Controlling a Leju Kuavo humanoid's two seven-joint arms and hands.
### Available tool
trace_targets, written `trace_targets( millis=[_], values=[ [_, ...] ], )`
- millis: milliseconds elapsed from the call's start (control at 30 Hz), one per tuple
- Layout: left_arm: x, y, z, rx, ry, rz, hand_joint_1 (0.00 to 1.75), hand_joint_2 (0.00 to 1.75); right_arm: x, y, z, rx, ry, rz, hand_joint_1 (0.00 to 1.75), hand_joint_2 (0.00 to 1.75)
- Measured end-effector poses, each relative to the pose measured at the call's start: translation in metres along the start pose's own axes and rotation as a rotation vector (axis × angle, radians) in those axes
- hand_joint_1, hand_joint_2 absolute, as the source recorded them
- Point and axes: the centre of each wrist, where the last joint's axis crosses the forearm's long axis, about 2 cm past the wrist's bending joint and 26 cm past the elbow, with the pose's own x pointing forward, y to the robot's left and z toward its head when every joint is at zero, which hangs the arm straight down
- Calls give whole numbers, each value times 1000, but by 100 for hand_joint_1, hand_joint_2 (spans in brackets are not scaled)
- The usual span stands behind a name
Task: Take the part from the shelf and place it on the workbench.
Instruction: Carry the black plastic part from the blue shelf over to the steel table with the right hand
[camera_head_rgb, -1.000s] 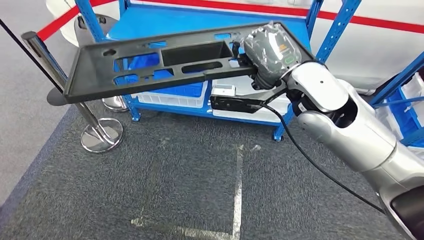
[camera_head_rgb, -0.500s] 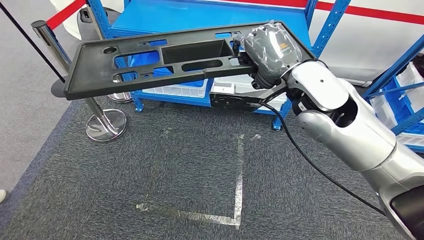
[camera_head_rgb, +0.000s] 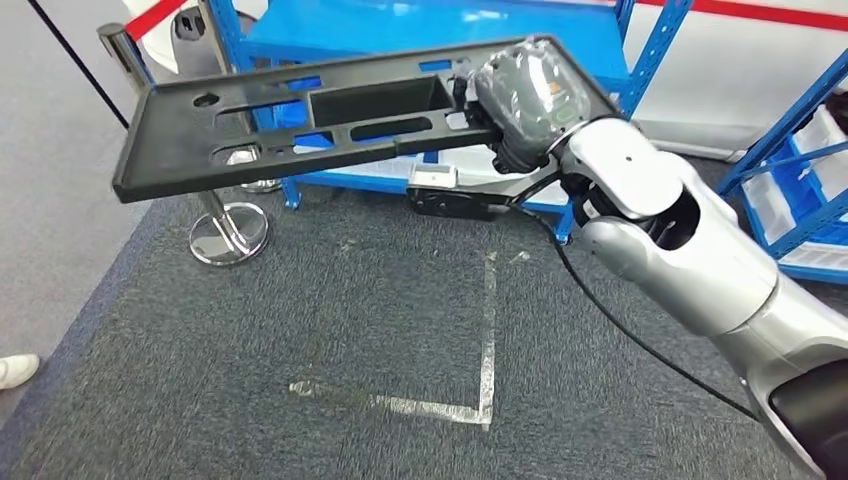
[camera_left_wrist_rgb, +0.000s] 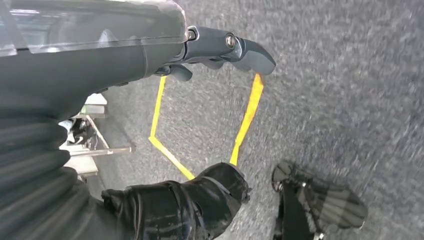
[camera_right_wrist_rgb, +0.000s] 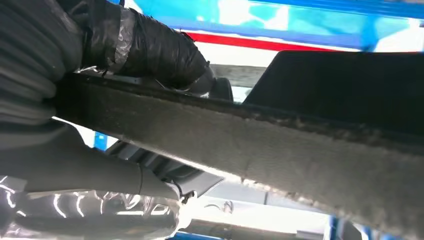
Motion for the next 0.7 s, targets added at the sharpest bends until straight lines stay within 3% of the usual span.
trace_targets(
  millis=[700],
  values=[
    [-9,-17,6,-30,12,-13,0,175,1,2,-7,7,2,-6,175,175]
  ],
)
